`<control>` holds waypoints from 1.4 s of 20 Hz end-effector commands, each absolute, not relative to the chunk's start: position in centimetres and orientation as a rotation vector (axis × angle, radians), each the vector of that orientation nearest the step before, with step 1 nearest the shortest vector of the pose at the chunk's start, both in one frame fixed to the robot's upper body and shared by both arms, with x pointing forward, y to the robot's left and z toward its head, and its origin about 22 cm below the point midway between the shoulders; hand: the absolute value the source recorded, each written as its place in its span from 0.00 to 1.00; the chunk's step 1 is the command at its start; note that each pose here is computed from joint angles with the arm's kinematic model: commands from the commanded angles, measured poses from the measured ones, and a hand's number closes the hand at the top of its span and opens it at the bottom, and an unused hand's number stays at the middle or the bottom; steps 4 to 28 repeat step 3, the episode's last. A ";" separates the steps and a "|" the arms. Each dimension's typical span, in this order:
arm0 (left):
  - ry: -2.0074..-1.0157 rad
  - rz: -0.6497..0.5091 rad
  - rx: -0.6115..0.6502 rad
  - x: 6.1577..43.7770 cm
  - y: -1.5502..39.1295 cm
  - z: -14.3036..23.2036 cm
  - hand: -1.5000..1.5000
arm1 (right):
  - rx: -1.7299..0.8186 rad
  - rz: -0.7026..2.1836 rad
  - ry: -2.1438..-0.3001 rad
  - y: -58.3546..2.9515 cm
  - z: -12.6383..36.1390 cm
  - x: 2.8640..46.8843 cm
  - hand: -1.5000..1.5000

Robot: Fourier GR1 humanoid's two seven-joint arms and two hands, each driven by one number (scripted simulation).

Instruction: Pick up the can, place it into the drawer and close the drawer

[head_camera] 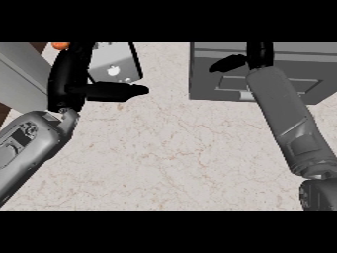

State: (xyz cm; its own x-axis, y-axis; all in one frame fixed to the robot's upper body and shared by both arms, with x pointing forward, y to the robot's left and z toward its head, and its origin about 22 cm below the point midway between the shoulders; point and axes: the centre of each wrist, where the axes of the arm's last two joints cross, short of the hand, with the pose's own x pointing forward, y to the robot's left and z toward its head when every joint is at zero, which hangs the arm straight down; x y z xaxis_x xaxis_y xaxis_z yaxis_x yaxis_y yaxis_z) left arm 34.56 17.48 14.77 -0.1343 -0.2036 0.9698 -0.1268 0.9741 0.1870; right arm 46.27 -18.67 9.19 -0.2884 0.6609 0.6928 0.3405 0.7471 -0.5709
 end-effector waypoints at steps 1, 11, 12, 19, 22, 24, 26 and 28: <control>-1.702 -0.045 0.246 34.0 17.6 14.2 0.00 | -0.631 0.190 -1.960 -17.3 10.9 46.7 0.00; -1.700 -0.030 0.268 34.1 17.3 13.7 0.00 | -0.619 0.180 -1.969 -18.1 12.2 47.2 0.00; -1.700 -0.030 0.268 34.1 17.3 13.7 0.00 | -0.619 0.180 -1.969 -18.1 12.2 47.2 0.00; -1.700 -0.030 0.268 34.1 17.3 13.7 0.00 | -0.619 0.180 -1.969 -18.1 12.2 47.2 0.00; -1.700 -0.030 0.268 34.1 17.3 13.7 0.00 | -0.619 0.180 -1.969 -18.1 12.2 47.2 0.00; -1.700 -0.030 0.268 34.1 17.3 13.7 0.00 | -0.619 0.180 -1.969 -18.1 12.2 47.2 0.00; -1.700 -0.030 0.268 34.1 17.3 13.7 0.00 | -0.619 0.180 -1.969 -18.1 12.2 47.2 0.00; -1.700 -0.030 0.268 34.1 17.3 13.7 0.00 | -0.619 0.180 -1.969 -18.1 12.2 47.2 0.00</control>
